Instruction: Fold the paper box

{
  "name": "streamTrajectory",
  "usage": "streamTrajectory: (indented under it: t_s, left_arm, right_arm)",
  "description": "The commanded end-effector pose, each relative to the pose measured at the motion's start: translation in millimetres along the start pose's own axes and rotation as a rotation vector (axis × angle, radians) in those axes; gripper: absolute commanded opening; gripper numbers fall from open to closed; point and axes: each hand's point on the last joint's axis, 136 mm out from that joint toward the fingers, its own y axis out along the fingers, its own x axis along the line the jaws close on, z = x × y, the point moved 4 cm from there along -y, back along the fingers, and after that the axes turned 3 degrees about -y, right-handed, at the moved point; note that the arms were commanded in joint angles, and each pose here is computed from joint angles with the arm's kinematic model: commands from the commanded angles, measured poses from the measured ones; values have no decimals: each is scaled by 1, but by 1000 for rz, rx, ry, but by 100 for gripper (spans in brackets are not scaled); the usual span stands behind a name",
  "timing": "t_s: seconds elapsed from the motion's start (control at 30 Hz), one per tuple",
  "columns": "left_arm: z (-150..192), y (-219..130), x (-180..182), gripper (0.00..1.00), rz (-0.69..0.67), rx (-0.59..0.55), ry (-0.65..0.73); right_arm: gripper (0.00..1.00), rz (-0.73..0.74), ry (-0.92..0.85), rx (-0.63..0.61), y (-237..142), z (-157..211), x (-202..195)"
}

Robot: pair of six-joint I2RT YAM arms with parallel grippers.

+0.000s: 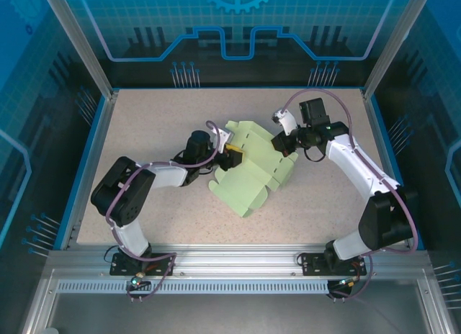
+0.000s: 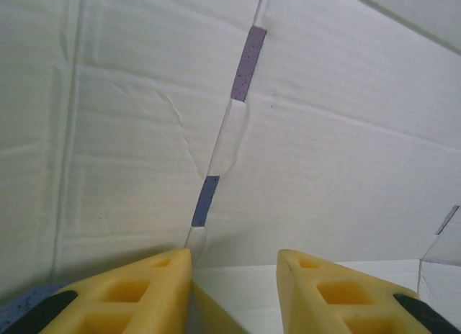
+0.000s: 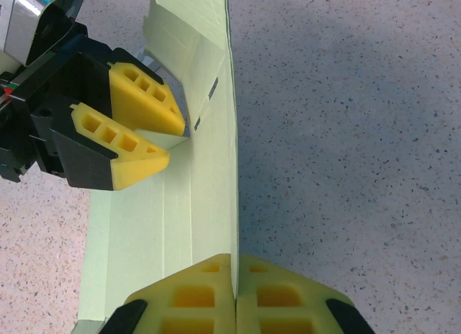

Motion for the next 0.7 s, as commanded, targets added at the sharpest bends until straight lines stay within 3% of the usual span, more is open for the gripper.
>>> streamTrajectory:
  t_s: [0.0,0.4,0.67]
  left_arm:
    - [1,-4,-20,35,61,-2,1]
    - [14,13,-36,41,133,-1,-25]
    - [-3,-9,-33,45,81,-32,14]
  right_arm:
    - [0,20,8,-30,-3,-12,-8]
    - [0,-1,24,-37,4,-9,-6]
    - [0,40,-18,-4,-4,-3,-9]
